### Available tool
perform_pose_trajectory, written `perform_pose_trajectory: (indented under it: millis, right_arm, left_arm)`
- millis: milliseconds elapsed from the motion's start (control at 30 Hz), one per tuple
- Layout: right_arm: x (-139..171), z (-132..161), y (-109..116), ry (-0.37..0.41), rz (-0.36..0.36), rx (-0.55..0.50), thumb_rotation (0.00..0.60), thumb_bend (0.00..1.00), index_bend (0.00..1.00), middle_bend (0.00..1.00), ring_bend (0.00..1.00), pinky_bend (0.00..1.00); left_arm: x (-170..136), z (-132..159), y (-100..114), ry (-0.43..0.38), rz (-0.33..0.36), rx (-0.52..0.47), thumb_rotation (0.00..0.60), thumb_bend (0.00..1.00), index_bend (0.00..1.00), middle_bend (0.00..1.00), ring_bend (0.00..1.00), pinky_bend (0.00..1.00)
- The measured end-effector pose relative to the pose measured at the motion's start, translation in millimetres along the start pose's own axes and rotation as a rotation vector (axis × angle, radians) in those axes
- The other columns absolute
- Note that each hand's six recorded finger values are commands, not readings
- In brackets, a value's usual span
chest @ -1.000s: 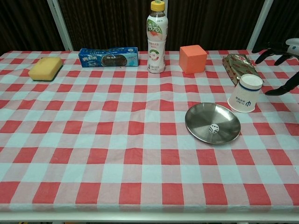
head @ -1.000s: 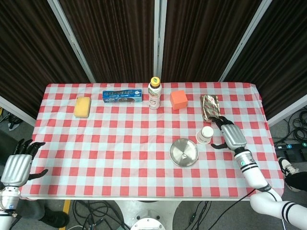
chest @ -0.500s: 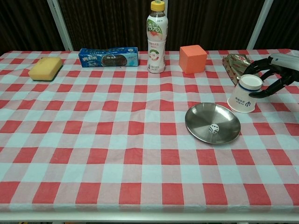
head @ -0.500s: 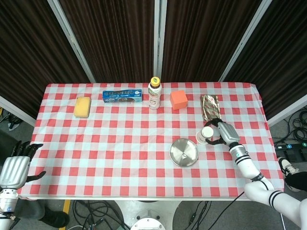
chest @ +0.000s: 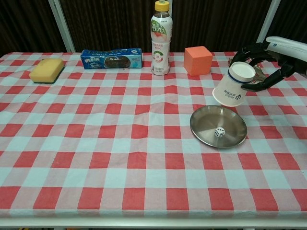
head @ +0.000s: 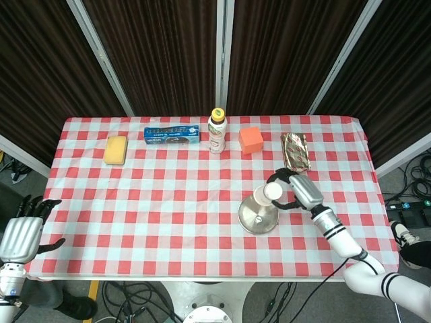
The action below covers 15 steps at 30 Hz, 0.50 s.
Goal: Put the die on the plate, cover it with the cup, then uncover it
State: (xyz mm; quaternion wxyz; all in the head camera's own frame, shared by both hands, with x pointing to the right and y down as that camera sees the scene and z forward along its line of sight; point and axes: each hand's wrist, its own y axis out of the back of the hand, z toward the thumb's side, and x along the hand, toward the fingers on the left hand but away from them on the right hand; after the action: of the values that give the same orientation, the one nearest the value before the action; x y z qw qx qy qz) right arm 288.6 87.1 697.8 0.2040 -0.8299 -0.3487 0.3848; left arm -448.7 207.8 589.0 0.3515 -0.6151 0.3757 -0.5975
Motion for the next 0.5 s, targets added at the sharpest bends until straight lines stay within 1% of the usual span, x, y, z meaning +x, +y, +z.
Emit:
perform_pose_trajectory:
  millis: [33, 100, 233, 500]
  right_arm:
    - [3, 7, -7, 0.023, 0.03, -0.004, 0.6, 0.23, 0.53, 0.36, 0.18, 0.24]
    - [6, 12, -17, 0.042, 0.068, -0.001, 0.6, 0.23, 0.53, 0.36, 0.18, 0.24]
    - [9, 12, -36, 0.04, 0.127, -0.002, 0.6, 0.23, 0.53, 0.36, 0.18, 0.24]
    - [8, 3, -51, 0.011, 0.165, 0.027, 0.6, 0.23, 0.53, 0.36, 0.18, 0.24]
  left_arm:
    - [-1, 0, 0, 0.001, -0.002, 0.0, 0.6, 0.0, 0.18, 0.2, 0.1, 0.05]
    - [-2, -1, -1, 0.005, -0.004, -0.001, 0.6, 0.0, 0.18, 0.2, 0.1, 0.05]
    - [-6, -5, -3, 0.022, -0.008, -0.009, 0.6, 0.0, 0.18, 0.2, 0.1, 0.05]
    - [-5, -4, -8, 0.014, -0.017, -0.015, 0.6, 0.0, 0.18, 0.2, 0.1, 0.05]
